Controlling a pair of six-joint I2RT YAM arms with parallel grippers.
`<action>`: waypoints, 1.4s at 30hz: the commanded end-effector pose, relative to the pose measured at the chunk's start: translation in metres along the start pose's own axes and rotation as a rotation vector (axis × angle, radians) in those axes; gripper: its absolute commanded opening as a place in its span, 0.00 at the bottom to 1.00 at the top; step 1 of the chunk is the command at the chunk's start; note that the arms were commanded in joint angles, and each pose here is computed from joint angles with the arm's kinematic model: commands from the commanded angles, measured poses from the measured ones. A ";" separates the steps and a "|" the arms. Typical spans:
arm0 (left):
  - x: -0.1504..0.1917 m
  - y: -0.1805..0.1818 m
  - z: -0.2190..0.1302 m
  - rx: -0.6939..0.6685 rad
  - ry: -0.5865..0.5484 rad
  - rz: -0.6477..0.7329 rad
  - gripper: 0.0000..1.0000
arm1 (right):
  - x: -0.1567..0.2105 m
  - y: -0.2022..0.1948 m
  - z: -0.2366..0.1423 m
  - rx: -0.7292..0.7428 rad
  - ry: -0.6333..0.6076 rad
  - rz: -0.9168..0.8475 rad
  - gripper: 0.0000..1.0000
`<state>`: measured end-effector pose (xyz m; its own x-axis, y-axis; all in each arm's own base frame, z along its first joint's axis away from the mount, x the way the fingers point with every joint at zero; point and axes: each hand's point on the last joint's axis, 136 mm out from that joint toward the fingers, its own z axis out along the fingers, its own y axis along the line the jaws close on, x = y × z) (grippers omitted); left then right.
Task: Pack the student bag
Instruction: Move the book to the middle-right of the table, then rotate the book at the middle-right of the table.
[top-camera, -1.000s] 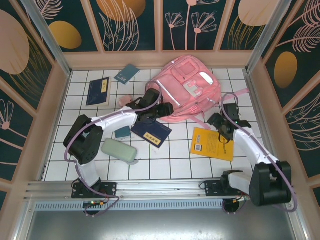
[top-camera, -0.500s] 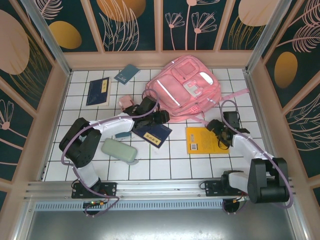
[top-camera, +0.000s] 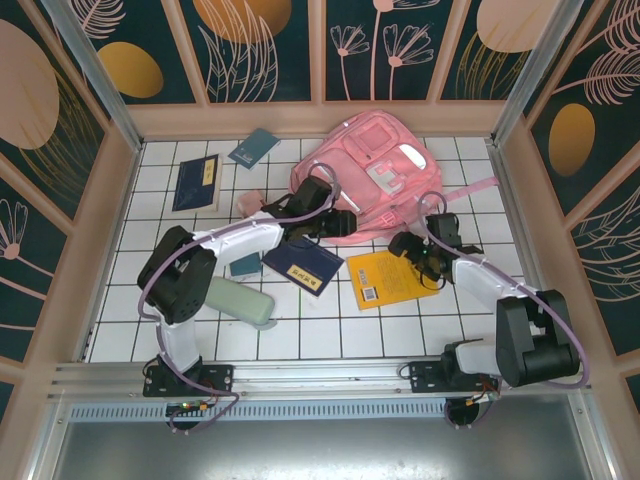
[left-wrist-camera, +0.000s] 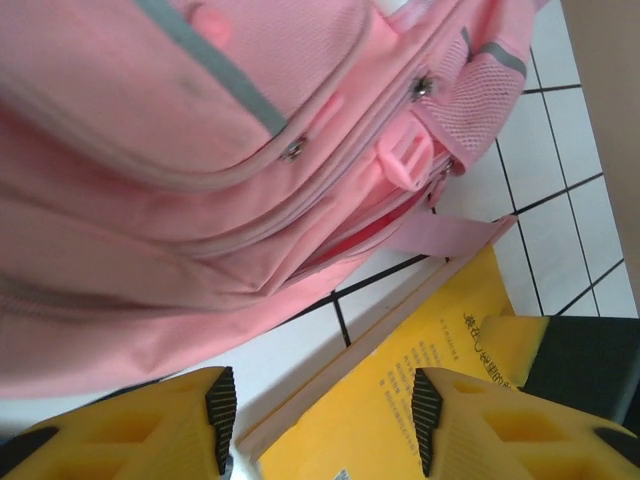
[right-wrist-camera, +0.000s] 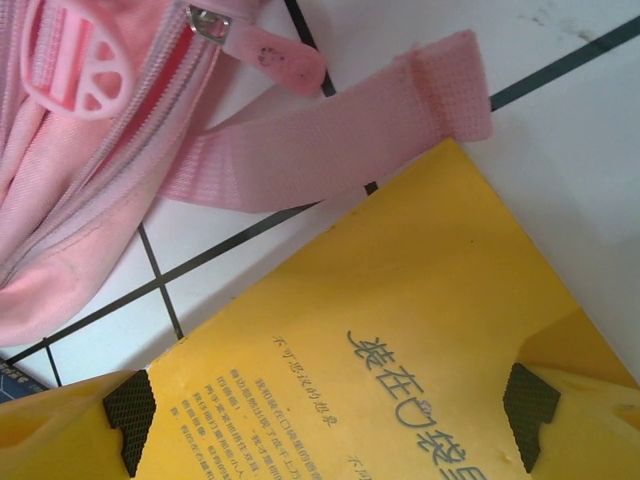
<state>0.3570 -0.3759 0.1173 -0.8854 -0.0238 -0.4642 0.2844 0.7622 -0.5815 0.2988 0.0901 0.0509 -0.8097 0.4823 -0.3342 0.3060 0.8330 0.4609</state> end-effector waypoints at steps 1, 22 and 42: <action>0.009 -0.005 0.010 0.008 0.081 0.078 0.49 | -0.011 0.004 -0.011 0.031 -0.030 0.000 0.93; 0.070 -0.004 0.046 0.097 0.270 0.186 0.41 | 0.071 -0.030 -0.036 0.131 -0.035 0.346 0.93; 0.153 0.007 0.034 0.072 0.366 0.114 0.35 | 0.041 -0.005 -0.021 0.015 -0.063 0.191 0.94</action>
<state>0.2741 -0.4050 0.0363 -0.8916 0.2726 -0.3615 0.4453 0.6728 -0.5908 0.2155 0.0908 0.0293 -0.7055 0.6845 -0.1835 0.5757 0.7046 0.4148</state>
